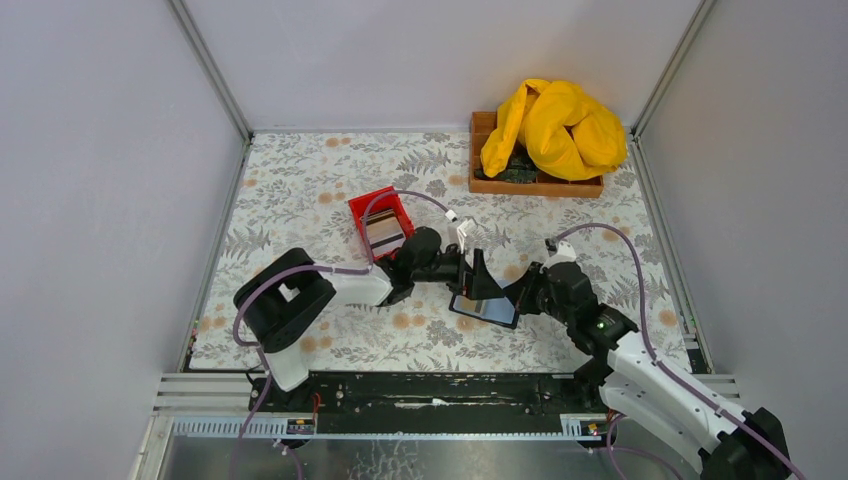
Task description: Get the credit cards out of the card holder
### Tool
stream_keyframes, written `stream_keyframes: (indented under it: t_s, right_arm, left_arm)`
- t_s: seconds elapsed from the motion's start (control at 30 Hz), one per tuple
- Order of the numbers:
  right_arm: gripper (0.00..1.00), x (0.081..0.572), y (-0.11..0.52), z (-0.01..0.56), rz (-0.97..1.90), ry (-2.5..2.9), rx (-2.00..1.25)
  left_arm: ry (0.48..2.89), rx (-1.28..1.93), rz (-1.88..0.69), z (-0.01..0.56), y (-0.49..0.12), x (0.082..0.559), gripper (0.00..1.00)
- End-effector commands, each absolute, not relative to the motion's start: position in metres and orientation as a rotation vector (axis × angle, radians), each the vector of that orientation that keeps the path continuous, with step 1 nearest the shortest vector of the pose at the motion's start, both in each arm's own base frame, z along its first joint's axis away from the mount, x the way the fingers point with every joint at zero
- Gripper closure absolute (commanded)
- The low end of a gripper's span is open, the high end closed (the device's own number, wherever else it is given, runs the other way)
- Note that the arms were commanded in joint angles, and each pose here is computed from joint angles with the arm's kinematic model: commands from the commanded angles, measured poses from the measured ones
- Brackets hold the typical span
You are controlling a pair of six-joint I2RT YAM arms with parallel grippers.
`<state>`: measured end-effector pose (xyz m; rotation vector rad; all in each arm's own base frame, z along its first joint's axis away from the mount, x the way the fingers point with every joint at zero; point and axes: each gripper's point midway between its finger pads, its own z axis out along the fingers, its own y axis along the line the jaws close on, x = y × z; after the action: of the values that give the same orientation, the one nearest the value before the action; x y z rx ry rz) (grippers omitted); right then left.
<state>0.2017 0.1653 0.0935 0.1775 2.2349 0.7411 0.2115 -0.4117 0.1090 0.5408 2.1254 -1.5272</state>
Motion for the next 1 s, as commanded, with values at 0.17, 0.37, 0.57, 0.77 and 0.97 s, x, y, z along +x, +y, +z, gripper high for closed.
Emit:
stream_keyframes:
  t_s: [0.17,0.37,0.57,0.77,0.97]
  right_arm:
    - [0.99,0.212,0.176,0.059,0.735,2.304,0.204]
    - [1.0,0.213,0.164,0.043,0.651,2.327,0.242]
    - [1.0,0.211,0.154,0.039,0.594,2.327,0.246]
    - [1.0,0.209,0.146,0.027,0.537,2.348,0.26]
    - [1.0,0.206,0.141,0.017,0.503,2.369,0.254]
  left_arm:
    - [2.303,0.309,-1.126,0.066,-0.369,0.262,0.1]
    - [2.385,0.316,-1.014,0.049,-0.363,0.268,0.09]
    - [2.407,0.356,-1.05,0.044,-0.371,0.262,0.08]
    - [2.419,0.377,-1.062,0.039,-0.376,0.259,0.08]
    - [2.405,0.383,-1.069,0.044,-0.377,0.258,0.08]
